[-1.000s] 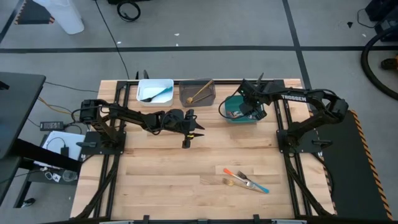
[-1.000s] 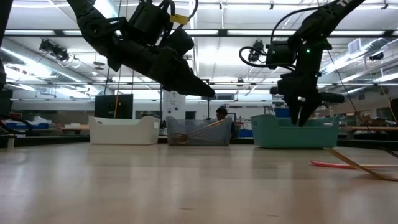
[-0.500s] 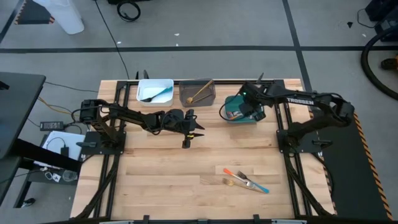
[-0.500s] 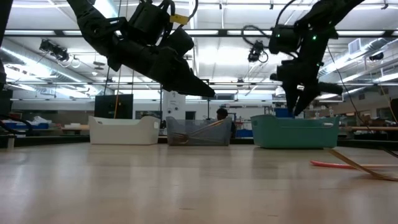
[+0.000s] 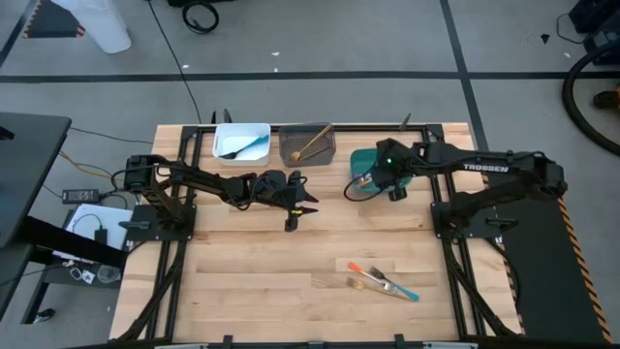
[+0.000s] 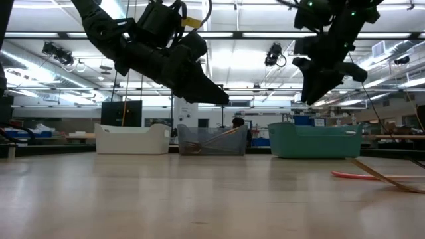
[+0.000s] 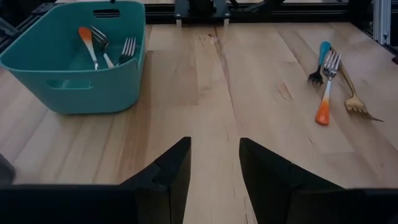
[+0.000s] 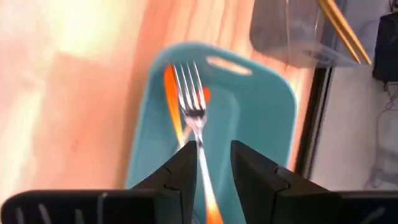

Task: Sort silverware by color (type)
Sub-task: Put the blue fork into the white bin

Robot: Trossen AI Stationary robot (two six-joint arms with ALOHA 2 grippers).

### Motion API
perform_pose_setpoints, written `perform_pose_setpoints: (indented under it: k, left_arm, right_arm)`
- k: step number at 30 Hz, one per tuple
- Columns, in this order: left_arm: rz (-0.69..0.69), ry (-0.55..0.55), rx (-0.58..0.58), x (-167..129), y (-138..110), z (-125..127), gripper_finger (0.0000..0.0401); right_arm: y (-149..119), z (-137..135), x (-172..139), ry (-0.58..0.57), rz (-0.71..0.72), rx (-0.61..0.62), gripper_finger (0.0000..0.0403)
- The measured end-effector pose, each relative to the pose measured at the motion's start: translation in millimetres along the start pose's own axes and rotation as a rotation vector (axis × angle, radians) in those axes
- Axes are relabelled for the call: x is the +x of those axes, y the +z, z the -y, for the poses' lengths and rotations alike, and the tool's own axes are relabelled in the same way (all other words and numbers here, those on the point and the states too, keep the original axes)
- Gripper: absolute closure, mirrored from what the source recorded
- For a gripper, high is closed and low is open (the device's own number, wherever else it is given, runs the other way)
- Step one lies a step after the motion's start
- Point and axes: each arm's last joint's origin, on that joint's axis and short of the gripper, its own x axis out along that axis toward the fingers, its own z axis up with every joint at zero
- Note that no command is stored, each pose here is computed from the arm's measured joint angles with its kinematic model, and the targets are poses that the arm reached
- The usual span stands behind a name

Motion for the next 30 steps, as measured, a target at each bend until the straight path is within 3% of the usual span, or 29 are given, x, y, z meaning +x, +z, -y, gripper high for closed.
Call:
perform_pose_setpoints:
  k: [4,11,18,25,30]
  left_arm:
    - [0.000,-0.001,-0.022,0,0,0,0.0257]
    - [-0.005,-0.004,-0.102,0,0,0,0.0257]
    - [-0.008,-0.005,-0.174,0,-1,0,0.0257]
    - [-0.032,-0.003,-0.293,0,-3,1,0.0257]
    - [-0.063,-0.019,-0.304,1,-5,8,0.0257]
  right_arm:
    - [9,-11,-4,0.021,0.033,0.097,0.0295]
    - [21,-28,-9,0.073,0.076,0.382,0.0296]
    - [31,-45,-14,0.227,0.098,0.653,0.0296]
    - [45,-77,-16,0.305,0.058,0.746,0.0298]
    - [52,-99,-14,0.345,0.004,0.784,0.0298]
